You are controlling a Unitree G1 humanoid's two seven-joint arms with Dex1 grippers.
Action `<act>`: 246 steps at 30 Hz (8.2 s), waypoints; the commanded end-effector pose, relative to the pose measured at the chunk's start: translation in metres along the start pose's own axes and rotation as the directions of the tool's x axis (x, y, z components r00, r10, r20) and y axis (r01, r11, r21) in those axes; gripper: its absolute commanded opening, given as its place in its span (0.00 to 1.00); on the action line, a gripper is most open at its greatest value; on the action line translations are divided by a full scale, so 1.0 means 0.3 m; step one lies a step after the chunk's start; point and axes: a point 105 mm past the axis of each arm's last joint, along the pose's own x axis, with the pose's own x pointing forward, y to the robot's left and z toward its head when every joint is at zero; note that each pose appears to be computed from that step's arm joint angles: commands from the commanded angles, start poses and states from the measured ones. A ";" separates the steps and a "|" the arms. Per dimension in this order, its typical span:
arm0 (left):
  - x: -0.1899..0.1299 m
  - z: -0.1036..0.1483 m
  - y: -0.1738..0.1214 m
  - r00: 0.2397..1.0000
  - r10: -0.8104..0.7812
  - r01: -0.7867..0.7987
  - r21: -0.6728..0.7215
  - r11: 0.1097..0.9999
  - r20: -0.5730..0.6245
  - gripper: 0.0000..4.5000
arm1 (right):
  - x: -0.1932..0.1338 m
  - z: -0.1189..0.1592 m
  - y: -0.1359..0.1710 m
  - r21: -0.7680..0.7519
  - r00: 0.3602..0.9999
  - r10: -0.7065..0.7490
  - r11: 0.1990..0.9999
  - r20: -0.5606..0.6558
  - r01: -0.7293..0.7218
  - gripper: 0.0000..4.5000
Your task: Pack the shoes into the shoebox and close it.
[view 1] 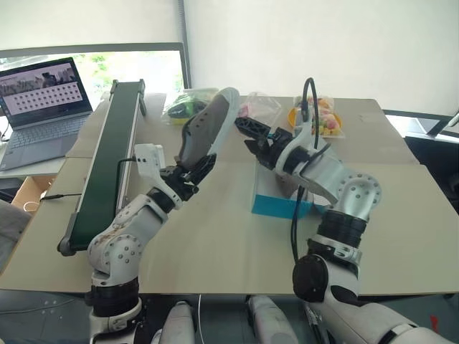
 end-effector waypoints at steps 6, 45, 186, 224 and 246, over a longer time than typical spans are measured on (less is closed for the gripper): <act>0.012 -0.002 0.044 0.998 0.060 -0.060 0.013 0.998 -0.007 0.59 | 0.022 -0.051 0.158 0.005 0.984 0.180 0.984 -0.020 -0.180 1.00; 0.012 -0.026 0.009 0.999 0.033 -0.032 0.052 0.998 -0.031 0.59 | 0.134 -0.036 0.037 -0.043 0.999 0.037 0.998 -0.022 -0.038 1.00; 0.047 -0.164 -0.158 0.780 -0.417 0.599 0.366 0.712 -0.467 1.00 | -0.495 0.353 -0.515 0.383 0.415 -0.345 0.924 0.842 -0.008 0.01; 0.031 -0.160 -0.118 0.826 -0.344 0.529 0.401 0.748 -0.446 1.00 | -0.440 0.036 -0.301 -0.327 0.937 -0.331 0.878 0.111 0.349 0.01; 0.044 -0.151 -0.119 0.832 -0.340 0.520 0.403 0.753 -0.438 1.00 | -0.504 0.074 -0.818 0.361 0.414 -0.881 0.471 0.228 0.804 0.01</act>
